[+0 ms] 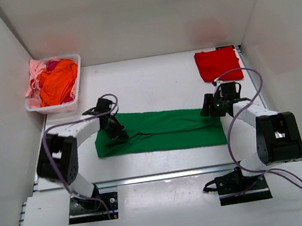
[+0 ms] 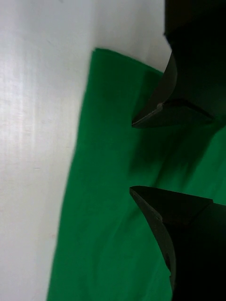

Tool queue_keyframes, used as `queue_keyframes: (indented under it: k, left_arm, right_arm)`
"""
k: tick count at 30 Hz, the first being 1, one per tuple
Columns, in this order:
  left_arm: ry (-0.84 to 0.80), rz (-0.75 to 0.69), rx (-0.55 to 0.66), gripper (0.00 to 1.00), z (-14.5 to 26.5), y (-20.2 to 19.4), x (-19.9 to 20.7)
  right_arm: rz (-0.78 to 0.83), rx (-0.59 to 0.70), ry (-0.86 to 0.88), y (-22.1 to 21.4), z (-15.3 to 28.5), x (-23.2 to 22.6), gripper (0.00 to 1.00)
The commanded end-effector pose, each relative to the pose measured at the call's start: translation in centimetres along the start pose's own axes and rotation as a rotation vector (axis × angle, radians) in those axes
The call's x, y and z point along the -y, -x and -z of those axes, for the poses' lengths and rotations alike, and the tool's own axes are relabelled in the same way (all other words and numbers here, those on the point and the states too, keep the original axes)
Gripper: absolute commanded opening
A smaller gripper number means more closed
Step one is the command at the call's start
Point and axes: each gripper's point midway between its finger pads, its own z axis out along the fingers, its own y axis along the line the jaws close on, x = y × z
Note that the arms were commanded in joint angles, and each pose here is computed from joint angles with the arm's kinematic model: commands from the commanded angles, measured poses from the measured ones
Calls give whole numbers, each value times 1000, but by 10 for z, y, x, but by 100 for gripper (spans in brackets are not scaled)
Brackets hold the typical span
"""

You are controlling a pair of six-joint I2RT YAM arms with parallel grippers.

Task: Fold and stack the t-shirts
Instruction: Rotate the tshirt 90 degrees

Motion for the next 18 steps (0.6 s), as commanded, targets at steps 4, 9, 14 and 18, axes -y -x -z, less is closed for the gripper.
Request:
queue_keyframes:
  k: [4,9,14,18]
  left_arm:
    - [155,-106,51,24,-33,45,25]
    - [147,-81,74,24,-72,84,47]
    - [122,-124,99,22,-101,135,85]
    - [163,-203,79,21,-124,167,101]
  right_arm:
    - [-42,-140,-17,-54,6,-4,50]
    - [-92,-214,-54,-97,23,-18,50]
    - [-130,-261,37,-140,34,-60,50]
    - [-151,-237,116,-158,41,-87,52]
